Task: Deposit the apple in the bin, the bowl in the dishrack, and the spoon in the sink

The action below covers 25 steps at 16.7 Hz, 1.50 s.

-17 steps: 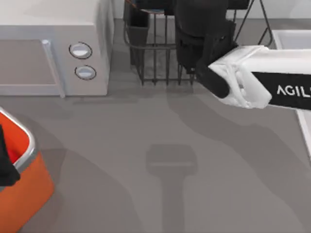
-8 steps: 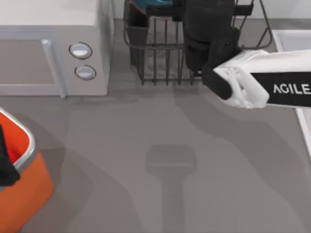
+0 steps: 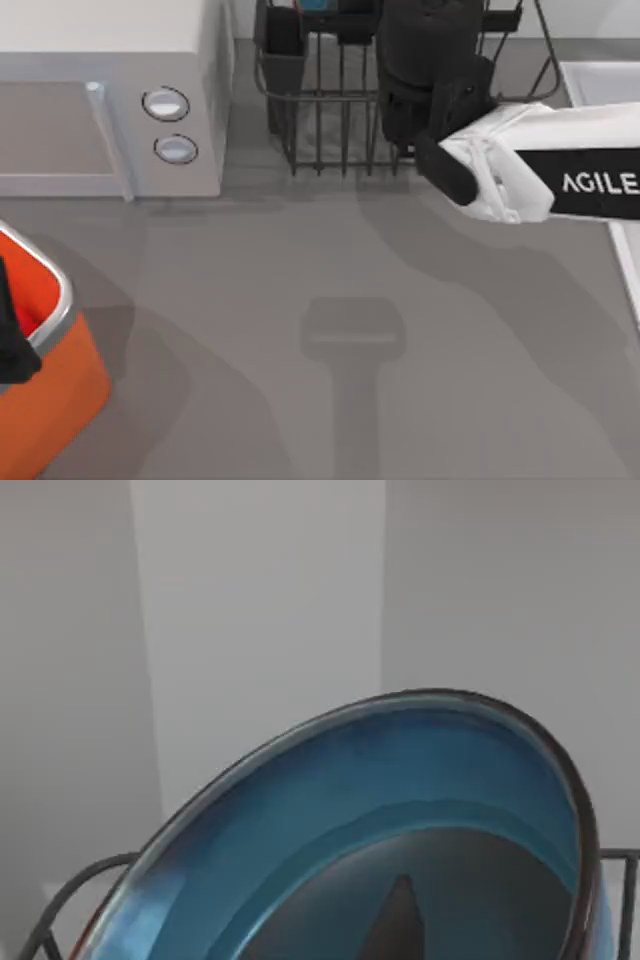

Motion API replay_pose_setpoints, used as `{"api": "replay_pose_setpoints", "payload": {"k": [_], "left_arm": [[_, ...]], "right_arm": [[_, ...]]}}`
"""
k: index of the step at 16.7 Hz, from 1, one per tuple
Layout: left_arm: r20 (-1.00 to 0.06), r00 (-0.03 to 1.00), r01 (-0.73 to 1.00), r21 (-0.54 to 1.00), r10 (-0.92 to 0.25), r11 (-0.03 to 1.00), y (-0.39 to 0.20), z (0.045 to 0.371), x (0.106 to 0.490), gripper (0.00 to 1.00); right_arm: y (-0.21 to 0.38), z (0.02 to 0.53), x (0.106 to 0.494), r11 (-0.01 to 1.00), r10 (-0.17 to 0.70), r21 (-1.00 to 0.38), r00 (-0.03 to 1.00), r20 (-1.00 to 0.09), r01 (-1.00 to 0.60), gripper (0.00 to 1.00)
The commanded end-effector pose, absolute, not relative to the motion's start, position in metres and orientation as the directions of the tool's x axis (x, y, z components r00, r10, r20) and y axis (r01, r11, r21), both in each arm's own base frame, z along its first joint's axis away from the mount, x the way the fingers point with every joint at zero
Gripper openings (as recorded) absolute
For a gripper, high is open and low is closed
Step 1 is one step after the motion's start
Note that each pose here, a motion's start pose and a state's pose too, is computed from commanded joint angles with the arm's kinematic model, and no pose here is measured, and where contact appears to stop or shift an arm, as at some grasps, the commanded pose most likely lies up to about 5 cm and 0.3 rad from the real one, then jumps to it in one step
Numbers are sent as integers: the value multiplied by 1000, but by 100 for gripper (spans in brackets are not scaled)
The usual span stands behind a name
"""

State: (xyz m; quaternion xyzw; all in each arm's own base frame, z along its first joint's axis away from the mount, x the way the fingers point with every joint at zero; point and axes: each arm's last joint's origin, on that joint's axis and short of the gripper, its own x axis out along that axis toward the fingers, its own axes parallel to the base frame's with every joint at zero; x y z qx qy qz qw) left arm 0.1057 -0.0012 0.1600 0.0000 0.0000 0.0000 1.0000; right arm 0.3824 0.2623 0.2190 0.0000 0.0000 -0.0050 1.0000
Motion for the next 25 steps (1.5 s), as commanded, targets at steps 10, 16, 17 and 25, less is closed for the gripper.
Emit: {"api": "replay_pose_setpoints", "payload": {"k": [10,16,17,25], "left_arm": [[0,1000,0,0,0,1000,-1,160,106,100],[0,1000,0,0,0,1000,-1,160,106,100],[0,1000,0,0,0,1000,-1,160,106,100],[0,1000,0,0,0,1000,-1,160,106,100]], "right_arm": [[262,219,382,1000,-10,0,1000,0,10,100],[245,225,377,1000,11,-7,1000,-14,-11,100],[234,229,373,1000,22,-11,999,-23,-23,100],[93,269,261,994,113,0,992,-54,-113,100]]}}
